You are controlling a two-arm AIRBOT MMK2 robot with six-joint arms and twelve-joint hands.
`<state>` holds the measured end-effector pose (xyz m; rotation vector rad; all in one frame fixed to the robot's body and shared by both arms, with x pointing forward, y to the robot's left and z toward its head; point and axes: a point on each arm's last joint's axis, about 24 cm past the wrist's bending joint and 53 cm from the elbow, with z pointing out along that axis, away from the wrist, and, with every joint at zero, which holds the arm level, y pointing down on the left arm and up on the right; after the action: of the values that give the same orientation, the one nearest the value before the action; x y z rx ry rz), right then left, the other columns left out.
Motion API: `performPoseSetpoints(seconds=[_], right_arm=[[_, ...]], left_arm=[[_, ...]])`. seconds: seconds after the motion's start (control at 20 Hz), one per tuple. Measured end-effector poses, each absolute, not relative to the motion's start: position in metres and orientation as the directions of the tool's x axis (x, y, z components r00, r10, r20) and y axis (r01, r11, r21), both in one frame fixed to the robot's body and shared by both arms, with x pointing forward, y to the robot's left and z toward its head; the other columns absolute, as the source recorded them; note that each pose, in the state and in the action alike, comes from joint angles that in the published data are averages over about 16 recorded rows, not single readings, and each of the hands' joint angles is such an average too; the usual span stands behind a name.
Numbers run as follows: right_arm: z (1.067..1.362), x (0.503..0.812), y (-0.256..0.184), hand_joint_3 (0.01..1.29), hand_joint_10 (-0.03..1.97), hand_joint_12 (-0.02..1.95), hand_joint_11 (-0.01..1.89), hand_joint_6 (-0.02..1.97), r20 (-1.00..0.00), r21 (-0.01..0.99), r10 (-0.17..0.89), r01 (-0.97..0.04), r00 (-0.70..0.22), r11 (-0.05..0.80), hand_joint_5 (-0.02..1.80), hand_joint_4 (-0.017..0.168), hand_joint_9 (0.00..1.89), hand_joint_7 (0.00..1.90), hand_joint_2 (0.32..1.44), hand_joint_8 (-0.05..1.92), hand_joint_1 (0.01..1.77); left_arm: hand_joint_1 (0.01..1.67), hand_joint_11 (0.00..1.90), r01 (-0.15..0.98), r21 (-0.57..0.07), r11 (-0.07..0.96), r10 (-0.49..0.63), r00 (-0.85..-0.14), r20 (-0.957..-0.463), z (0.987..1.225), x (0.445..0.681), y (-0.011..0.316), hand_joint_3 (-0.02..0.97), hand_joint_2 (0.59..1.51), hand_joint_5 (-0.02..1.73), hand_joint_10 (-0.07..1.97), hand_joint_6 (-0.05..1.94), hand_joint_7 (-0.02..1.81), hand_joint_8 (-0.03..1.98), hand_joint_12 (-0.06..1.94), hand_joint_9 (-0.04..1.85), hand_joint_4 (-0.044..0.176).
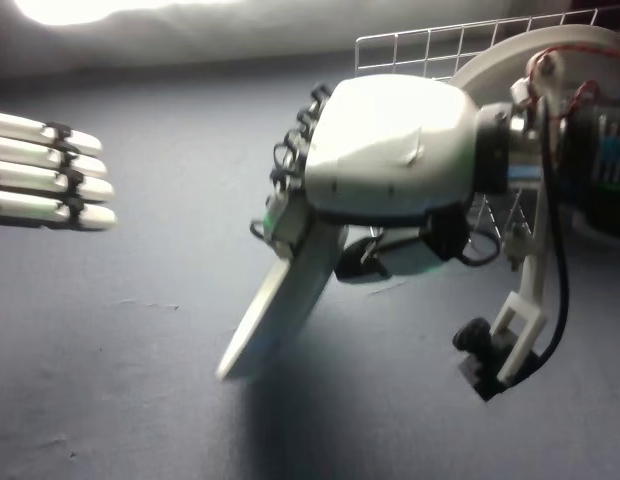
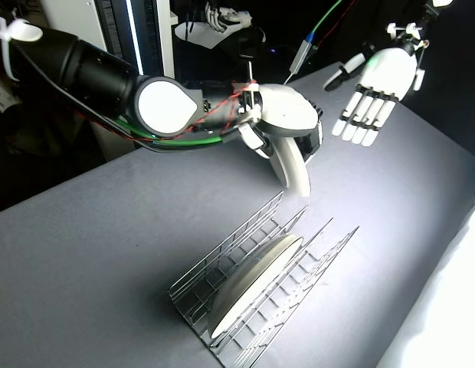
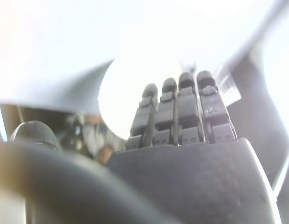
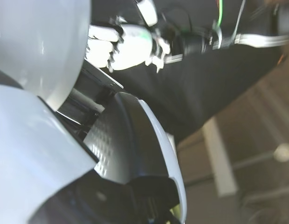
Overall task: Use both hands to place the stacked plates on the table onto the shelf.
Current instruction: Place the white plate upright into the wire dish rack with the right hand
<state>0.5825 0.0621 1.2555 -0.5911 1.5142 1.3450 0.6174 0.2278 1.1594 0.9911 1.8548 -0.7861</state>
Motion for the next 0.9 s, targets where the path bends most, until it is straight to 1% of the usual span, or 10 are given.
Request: performPoseSetpoints(seconds=[0.2, 0.45, 0.65, 0.9], right_arm=[[1.279, 0.590, 0.049, 0.01, 0.93, 0.92, 0.87, 0.81, -0.790, 0.590, 0.367, -0.772, -0.491, 0.236, 1.02, -0.002, 1.04, 1.17, 0.96, 0.55, 1.33], [1.303, 0.604, 0.031, 0.01, 0.93, 0.90, 0.88, 0.84, -0.643, 0.735, 0.499, -0.651, -0.581, 0.190, 1.01, -0.005, 1.04, 1.17, 0.96, 0.56, 1.34], [1.314, 0.616, 0.018, 0.01, 0.92, 0.88, 0.88, 0.86, -0.523, 0.826, 0.571, -0.543, -0.633, 0.154, 1.00, -0.005, 1.05, 1.17, 0.96, 0.56, 1.34], [1.317, 0.628, 0.005, 0.01, 0.91, 0.86, 0.89, 0.88, -0.393, 0.904, 0.624, -0.409, -0.676, 0.127, 0.98, -0.006, 1.06, 1.17, 0.96, 0.56, 1.34]], left_arm=[[0.01, 0.01, 0.843, -0.068, 0.533, 0.332, -0.283, -0.900, 1.165, 0.627, 0.248, 0.013, 1.041, 0.02, 0.01, 0.00, 0.02, 0.01, 0.01, 0.02, 0.004], [0.01, 0.01, 0.813, -0.048, 0.580, 0.325, -0.285, -0.902, 1.173, 0.636, 0.265, 0.014, 1.042, 0.02, 0.01, 0.00, 0.01, 0.01, 0.01, 0.02, 0.004], [0.01, 0.01, 0.797, -0.040, 0.602, 0.309, -0.279, -0.909, 1.183, 0.643, 0.272, 0.014, 1.039, 0.02, 0.01, 0.00, 0.01, 0.01, 0.00, 0.02, 0.004], [0.01, 0.01, 0.788, -0.033, 0.614, 0.297, -0.270, -0.916, 1.192, 0.649, 0.275, 0.014, 1.034, 0.02, 0.01, 0.00, 0.02, 0.01, 0.00, 0.02, 0.004]])
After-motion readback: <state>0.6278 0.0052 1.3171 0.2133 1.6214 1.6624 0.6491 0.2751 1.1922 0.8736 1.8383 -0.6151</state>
